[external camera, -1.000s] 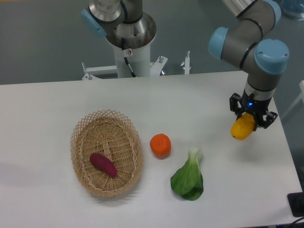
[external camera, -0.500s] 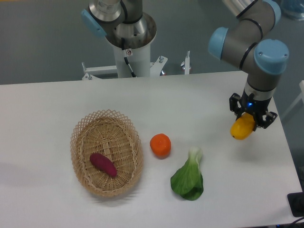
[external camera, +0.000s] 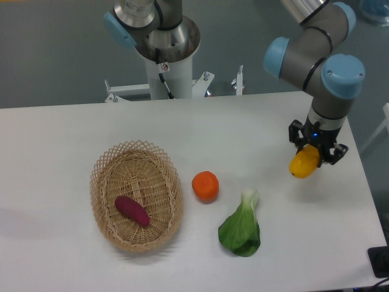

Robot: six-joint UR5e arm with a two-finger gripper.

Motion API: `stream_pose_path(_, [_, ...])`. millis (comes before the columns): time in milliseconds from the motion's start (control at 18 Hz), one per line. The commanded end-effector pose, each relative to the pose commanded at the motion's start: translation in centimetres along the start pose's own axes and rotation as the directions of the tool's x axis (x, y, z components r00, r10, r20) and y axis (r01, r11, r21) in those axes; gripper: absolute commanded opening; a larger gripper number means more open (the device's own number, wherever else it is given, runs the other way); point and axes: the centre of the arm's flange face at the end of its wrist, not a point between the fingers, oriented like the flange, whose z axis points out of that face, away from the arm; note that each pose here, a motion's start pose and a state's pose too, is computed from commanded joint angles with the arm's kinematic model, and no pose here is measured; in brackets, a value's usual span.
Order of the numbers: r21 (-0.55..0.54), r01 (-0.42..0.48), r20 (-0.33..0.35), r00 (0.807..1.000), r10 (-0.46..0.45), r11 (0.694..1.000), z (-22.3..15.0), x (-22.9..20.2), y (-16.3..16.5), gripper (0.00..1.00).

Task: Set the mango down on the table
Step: 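Carry the held mango toward the orange and lower it to the table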

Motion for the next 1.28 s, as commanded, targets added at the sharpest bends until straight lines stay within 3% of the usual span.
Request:
stream_pose_path(278, [-0.002, -0.024, -0.015, 1.000, 0.024, 1.000, 1.7, 3.8, -0.3, 0.27])
stream_pose_path(667, [0.005, -0.136, -0.054, 0.989, 0.137, 0.991, 2.5, 8.0, -2.0, 0.28])
stream_pose_path(1167, [0.018, -0.236, -0.109, 0.966, 0.236, 0.972, 3.7, 14.1, -5.4, 0.38])
stream_pose_path(1278, [0.017, -0.248, -0.114, 0.962, 0.248, 0.969, 3.8, 14.5, -5.9, 0.44])
